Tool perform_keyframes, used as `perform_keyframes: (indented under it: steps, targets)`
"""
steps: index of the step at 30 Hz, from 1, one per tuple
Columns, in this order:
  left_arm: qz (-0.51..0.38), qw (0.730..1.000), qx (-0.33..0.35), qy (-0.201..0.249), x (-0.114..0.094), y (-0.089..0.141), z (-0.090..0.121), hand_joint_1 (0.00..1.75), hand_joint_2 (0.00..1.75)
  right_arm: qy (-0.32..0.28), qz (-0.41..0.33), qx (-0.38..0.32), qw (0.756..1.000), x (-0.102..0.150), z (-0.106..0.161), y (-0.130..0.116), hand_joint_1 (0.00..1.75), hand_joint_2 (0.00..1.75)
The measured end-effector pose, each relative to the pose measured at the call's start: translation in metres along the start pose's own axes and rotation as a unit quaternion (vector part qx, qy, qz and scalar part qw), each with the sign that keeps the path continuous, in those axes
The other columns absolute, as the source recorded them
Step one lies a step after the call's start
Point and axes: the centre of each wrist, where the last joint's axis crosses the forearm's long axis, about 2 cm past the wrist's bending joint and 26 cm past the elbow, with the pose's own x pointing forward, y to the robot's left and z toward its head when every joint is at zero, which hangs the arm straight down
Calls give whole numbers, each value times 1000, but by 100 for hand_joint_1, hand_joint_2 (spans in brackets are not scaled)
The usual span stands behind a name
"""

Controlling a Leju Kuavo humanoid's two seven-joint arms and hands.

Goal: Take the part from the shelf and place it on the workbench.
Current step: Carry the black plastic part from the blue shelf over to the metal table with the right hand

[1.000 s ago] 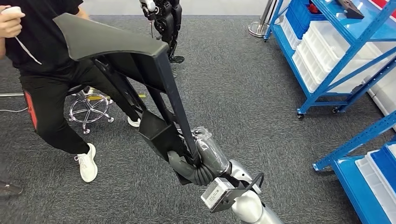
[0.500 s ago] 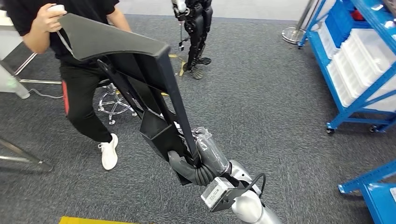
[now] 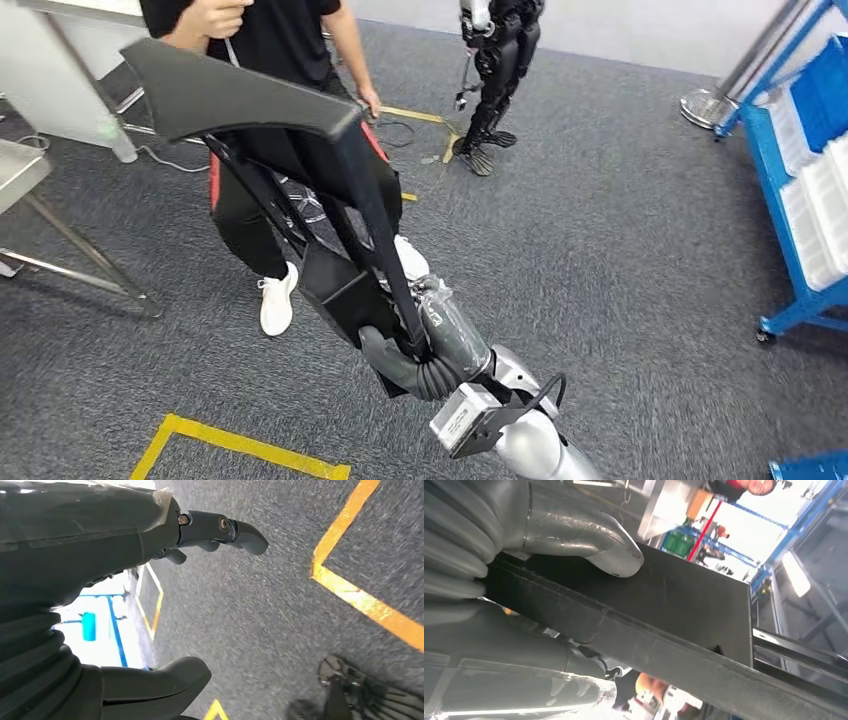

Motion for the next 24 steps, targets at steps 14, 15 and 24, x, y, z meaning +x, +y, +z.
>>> perform_keyframes:
  steps: [14,15,24]
  targets:
    - [-5,1000,2,2,-3,0,-1,0,175,4,-1,-1,1000,-1,4,1,175,175]
    - [-5,1000,2,2,-2,0,-1,0,175,5,-1,-1,1000,-1,4,1,175,175]
    - [-8,1000,5,-2,1,0,0,0,175,4,-3,-3,1000,-1,4,3,175,175]
